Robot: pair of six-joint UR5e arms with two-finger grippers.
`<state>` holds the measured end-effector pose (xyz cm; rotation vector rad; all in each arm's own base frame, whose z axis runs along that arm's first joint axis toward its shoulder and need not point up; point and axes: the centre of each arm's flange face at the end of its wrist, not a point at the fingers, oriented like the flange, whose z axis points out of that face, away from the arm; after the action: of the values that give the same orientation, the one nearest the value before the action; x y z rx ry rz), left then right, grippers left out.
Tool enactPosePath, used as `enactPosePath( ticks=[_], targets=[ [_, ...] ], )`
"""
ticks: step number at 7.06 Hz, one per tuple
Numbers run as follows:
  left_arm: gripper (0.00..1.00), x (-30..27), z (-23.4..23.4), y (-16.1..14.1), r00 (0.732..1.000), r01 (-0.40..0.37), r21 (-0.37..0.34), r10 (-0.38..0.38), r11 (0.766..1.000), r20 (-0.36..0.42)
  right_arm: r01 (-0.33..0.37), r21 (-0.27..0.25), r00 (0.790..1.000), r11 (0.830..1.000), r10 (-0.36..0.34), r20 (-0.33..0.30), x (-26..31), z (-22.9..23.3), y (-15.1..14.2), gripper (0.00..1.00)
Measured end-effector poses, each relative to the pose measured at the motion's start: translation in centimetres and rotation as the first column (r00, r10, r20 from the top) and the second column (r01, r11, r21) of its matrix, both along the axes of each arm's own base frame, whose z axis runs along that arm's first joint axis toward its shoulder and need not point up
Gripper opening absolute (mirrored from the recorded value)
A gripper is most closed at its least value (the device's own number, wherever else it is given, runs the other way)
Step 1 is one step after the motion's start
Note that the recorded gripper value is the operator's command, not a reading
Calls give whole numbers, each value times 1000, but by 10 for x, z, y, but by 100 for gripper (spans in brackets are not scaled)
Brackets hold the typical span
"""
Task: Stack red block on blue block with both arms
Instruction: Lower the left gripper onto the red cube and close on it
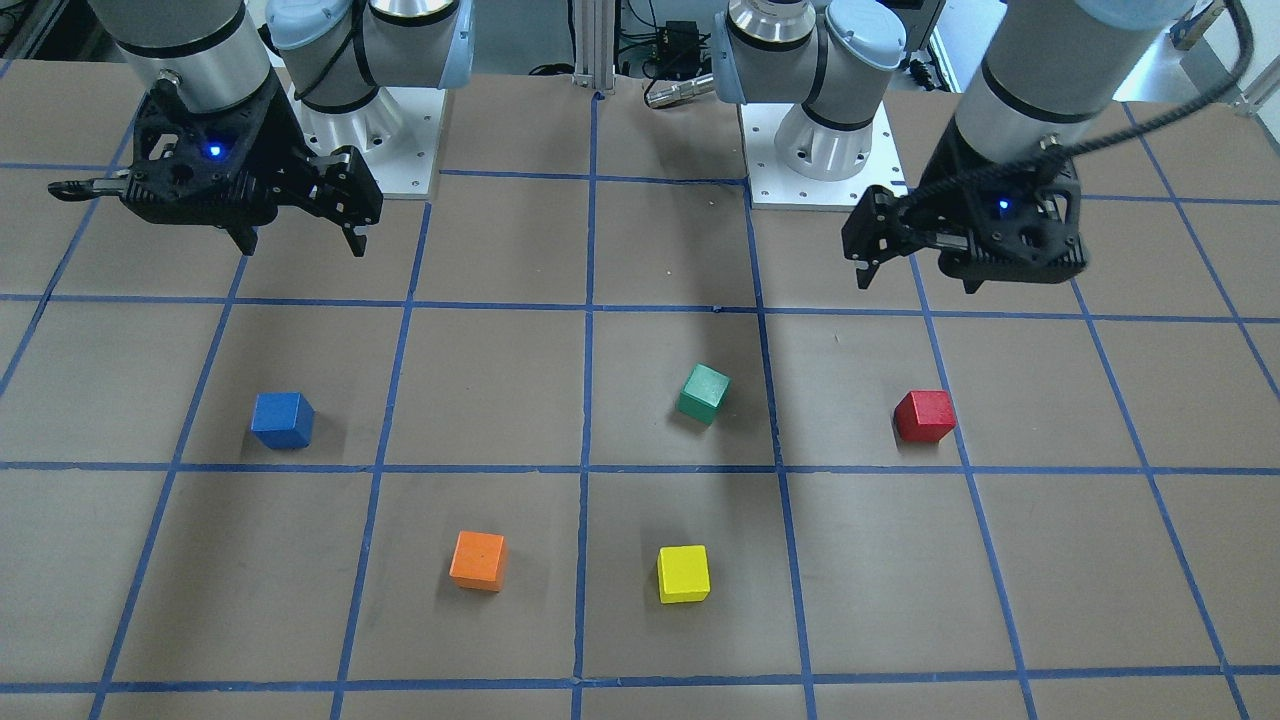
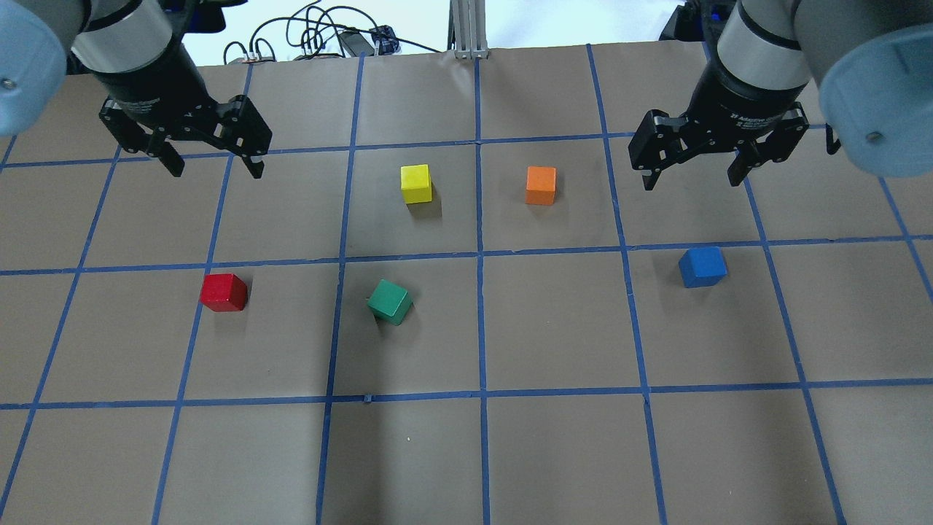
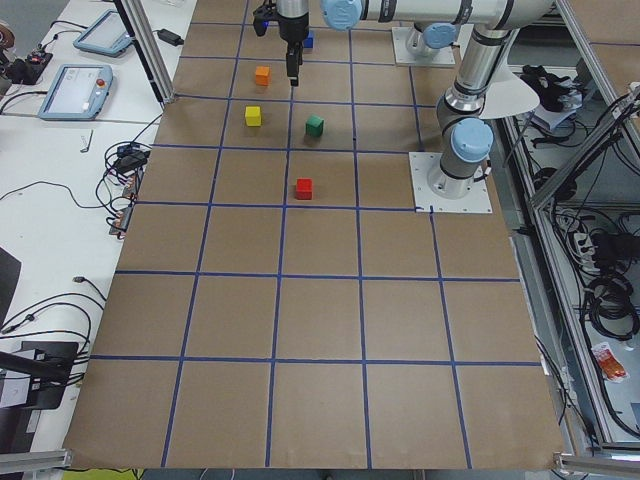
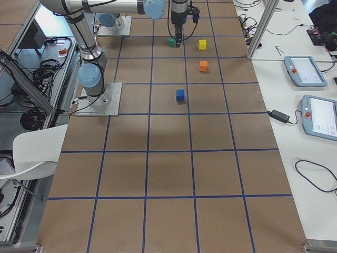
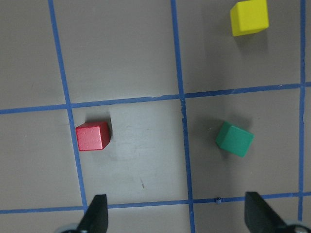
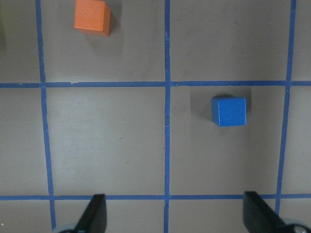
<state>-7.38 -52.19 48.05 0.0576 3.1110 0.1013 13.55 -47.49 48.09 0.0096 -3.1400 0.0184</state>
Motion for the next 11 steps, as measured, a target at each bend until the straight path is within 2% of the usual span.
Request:
enactPosePath(
  ticks=[2,5,6,8,11],
  targets=[
    [100,66,-51,-9,1000,-2,61,3,998,-25,1,10,1000,1000,-1,0,0,-2,1,100],
    [100,113,-176,-3,998,44,91,-40,995,-49,11,8,1000,1000,-11,0,0,0,6,100],
    [100,114,-198,1,996,75,111,-69,991,-61,12,9,1000,1000,-12,-1,0,1,10,100],
    [100,118,-227,-2,987,150,107,-143,983,-68,9,17,1000,1000,-9,0,0,-3,15,100],
    [100,122,-261,-9,990,136,66,-134,989,-42,0,23,1000,1000,0,1,0,-9,14,100]
  ],
)
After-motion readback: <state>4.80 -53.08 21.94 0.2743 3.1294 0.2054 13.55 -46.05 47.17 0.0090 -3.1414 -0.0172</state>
